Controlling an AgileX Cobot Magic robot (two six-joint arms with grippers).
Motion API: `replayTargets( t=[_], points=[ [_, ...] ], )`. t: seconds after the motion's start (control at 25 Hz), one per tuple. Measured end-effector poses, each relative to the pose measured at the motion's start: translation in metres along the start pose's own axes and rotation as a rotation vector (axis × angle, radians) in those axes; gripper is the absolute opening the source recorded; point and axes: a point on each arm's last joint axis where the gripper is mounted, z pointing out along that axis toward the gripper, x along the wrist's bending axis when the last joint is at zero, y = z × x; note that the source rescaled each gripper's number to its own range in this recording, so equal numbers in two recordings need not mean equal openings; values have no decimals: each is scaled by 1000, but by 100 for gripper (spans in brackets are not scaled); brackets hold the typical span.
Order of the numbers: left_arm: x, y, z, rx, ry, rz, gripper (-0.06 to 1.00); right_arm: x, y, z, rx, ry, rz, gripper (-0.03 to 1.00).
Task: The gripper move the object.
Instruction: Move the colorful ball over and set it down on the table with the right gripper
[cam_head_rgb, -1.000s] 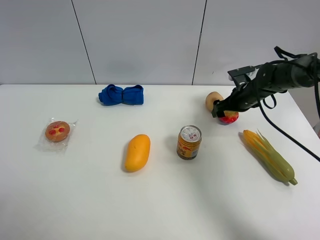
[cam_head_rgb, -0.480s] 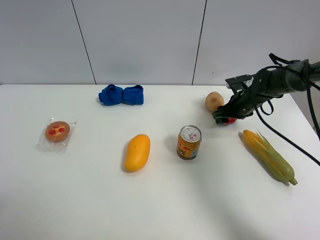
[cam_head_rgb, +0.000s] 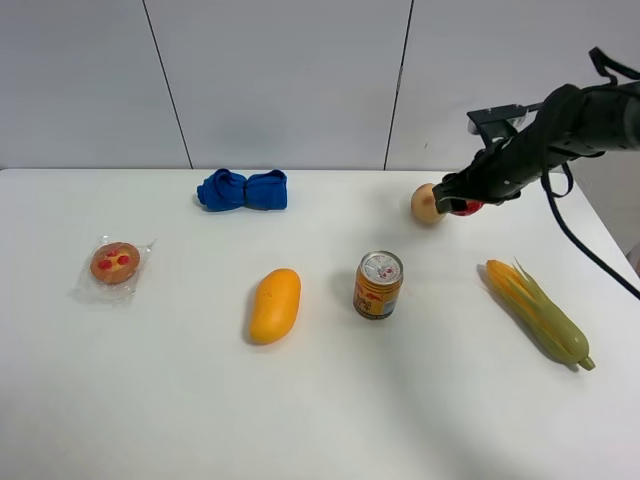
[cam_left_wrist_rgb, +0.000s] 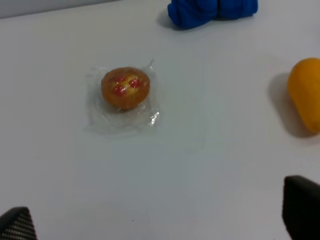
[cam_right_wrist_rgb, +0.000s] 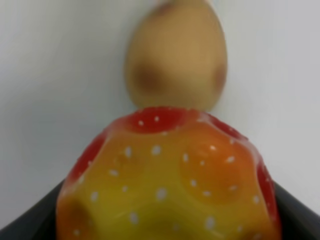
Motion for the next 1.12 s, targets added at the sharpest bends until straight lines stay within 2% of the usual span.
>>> replayTargets(
  t=[0.08,0.24,0.68,0.88,1.12],
  points=[
    [0,0,0,0,0,0,100,16,7,-13,-26,19,-93,2],
    [0,0,0,0,0,0,100,69,21,-30,-83,91,-277,2],
    [0,0,0,0,0,0,100,238,59,-61,-301,360,-506,2],
    [0,0,0,0,0,0,100,307,49,-34,-271,464,-569,2],
    [0,0,0,0,0,0,100,355,25,18,-229,493,-652,2]
  ],
)
